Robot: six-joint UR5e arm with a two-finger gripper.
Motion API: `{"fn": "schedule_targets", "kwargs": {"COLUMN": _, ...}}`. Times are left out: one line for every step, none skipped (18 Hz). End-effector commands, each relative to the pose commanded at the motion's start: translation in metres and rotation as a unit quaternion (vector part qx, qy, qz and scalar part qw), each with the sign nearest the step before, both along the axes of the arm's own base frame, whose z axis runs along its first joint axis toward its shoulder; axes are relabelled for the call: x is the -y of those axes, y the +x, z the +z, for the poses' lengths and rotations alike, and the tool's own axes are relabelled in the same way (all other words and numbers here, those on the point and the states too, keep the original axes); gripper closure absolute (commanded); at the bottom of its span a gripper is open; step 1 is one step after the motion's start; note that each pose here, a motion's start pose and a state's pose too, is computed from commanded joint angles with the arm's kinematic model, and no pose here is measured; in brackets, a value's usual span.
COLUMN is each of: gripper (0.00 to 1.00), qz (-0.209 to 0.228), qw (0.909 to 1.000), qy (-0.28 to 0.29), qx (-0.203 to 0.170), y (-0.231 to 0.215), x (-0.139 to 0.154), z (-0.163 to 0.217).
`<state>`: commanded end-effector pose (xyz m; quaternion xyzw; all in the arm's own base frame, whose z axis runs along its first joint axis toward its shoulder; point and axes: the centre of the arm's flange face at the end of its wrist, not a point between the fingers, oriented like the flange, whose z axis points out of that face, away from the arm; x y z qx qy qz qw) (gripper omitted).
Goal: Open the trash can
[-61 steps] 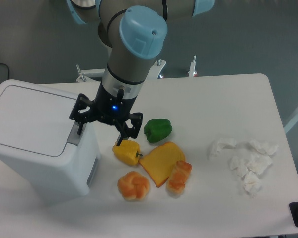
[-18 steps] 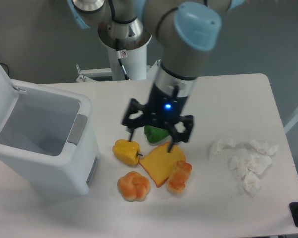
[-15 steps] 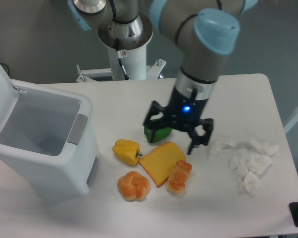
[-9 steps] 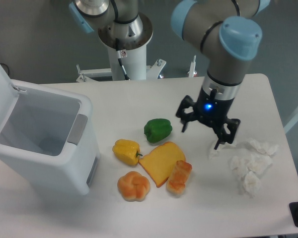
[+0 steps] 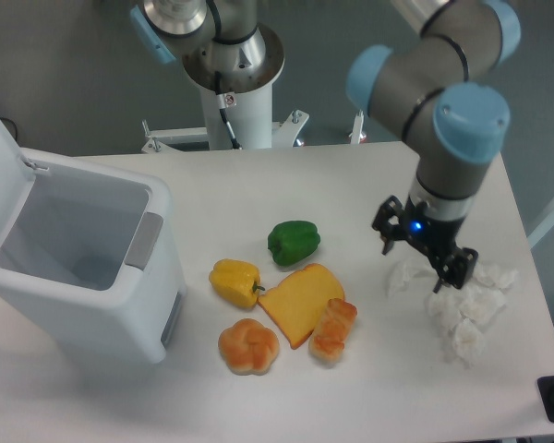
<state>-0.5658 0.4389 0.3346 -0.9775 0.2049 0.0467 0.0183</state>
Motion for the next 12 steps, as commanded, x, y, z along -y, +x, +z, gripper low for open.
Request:
{"fn": "schedule_targets", "kwargs": {"gripper": 0.0, "qz": 0.0, "qw": 1.0, "qy": 0.0, "qx": 0.0, "y": -0.0015, "x": -0.0008, "z": -0.001}}
{"fn": "schedule_targets", "kwargs": {"gripper": 0.0, "qz": 0.001, "qw": 1.0, "qy": 0.0, "qx": 0.0, "y": -0.0023, "x": 0.0, "z": -0.0004}}
{"fn": "schedule_targets", "kwargs": {"gripper": 0.0, "qz": 0.0, "qw": 1.0, "qy": 0.0, "qx": 0.001, "y": -0.0025, "x": -0.0002, "z": -0.0015}}
{"fn": "schedule_targets", "kwargs": {"gripper": 0.0, "qz": 0.0, "qw": 1.0, "qy": 0.0, "qx": 0.001, "y": -0.0025, "x": -0.0002, "z": -0.0015}}
{"fn": "schedule_targets", "kwargs": {"gripper": 0.0, "qz": 0.0, "qw": 1.0, "qy": 0.001, "qx": 0.001, "y": -0.0027, "x": -0.0005, "z": -0.0008}}
{"fn": "schedule_targets", "kwargs": {"gripper": 0.0, "qz": 0.0, "qw": 1.0, "qy": 0.002, "qx": 0.002, "y": -0.0025, "x": -0.0006, "z": -0.0009}}
{"fn": "schedule_targets", "kwargs": {"gripper": 0.0, "qz": 0.0, "qw": 1.0, "qy": 0.002, "qx": 0.002, "y": -0.0025, "x": -0.0007, "z": -0.0009}}
{"fn": "schedule_targets", "kwargs": {"gripper": 0.0, "qz": 0.0, "qw": 1.0, "qy": 0.002, "qx": 0.003, "y": -0.0028, "x": -0.0009, "z": -0.0014}}
{"fn": "schedule_targets", "kwargs": {"gripper": 0.0, "qz": 0.0, "qw": 1.0, "qy": 0.002, "qx": 0.003, "y": -0.0028, "x": -0.0009, "z": -0.0014}}
{"fn": "schedule_targets", "kwargs": {"gripper": 0.0, "qz": 0.0, "qw": 1.0, "qy": 0.002, "qx": 0.003, "y": -0.0028, "x": -0.0009, "z": -0.0014}}
{"fn": "schedule_targets", "kwargs": {"gripper": 0.0, "qz": 0.0, "qw": 1.0, "qy": 0.002, "qx": 0.003, "y": -0.0028, "x": -0.0009, "z": -0.0014}}
{"fn": "schedule_targets", "kwargs": {"gripper": 0.0, "qz": 0.0, "qw": 1.0, "qy": 0.002, "qx": 0.003, "y": -0.0028, "x": -0.0009, "z": -0.0014}}
